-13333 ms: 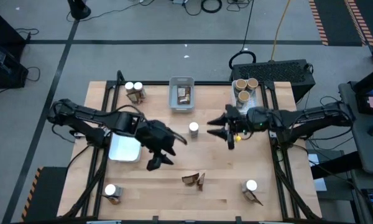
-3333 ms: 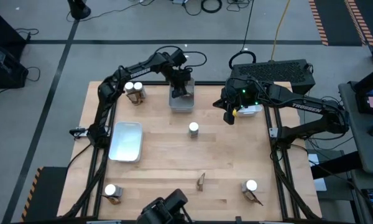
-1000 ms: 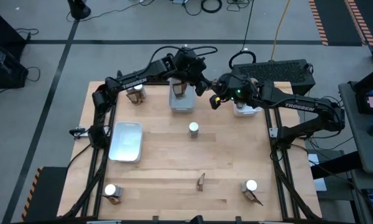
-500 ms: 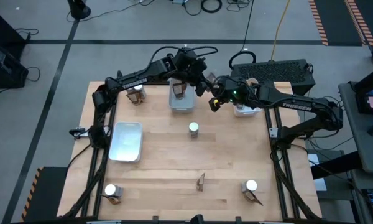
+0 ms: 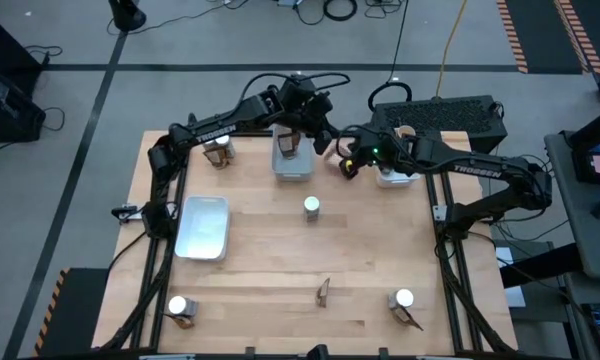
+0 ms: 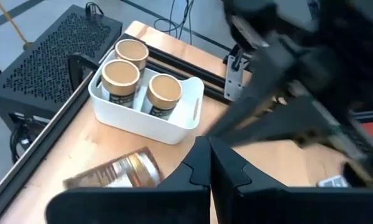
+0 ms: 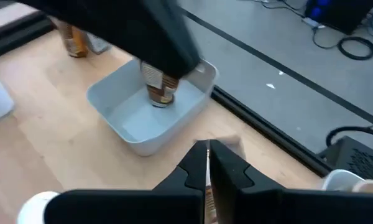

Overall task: Sort spices by type
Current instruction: Adjust the orange spice pack

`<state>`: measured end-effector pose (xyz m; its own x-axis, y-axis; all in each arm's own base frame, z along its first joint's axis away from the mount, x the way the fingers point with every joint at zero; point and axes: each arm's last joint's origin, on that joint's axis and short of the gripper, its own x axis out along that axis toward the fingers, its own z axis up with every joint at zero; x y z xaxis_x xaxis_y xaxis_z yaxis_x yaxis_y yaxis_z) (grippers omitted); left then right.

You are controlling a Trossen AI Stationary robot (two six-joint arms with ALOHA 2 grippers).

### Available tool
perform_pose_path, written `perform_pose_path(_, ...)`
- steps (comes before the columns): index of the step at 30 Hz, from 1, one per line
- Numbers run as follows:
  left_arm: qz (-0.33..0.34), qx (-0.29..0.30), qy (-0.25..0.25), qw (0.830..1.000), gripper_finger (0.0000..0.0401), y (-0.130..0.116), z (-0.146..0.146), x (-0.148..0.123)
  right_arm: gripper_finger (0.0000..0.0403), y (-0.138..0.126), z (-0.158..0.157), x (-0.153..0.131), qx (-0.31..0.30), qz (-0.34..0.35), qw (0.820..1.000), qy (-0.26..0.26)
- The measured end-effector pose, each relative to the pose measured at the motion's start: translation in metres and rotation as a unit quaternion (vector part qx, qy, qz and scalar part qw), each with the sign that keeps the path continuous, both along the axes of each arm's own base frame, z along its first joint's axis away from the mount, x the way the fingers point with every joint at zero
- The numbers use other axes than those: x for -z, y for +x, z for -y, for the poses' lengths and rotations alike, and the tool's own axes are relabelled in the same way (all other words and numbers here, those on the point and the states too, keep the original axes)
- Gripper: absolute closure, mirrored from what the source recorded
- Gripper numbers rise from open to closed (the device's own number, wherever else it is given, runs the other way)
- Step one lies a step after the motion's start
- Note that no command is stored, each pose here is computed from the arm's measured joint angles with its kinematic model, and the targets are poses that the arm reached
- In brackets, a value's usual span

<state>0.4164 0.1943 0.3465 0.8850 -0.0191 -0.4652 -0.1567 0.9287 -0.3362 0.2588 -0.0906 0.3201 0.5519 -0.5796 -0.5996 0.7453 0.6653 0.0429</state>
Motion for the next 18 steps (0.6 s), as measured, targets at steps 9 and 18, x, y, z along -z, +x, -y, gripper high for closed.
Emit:
perform_pose_path(9,-0.013,0.035,0.005,0.999,0.0401,-0.002,0.002,0.003,0.0403,-0.01,0.004,0.009,-0.008,-0.04,0.998,0.053)
perform_pose_path(18,-0.015,0.044,0.015,0.999,0.0401,-0.014,-0.001,-0.006,0.0355,-0.019,0.042,0.055,-0.023,-0.075,0.982,0.171)
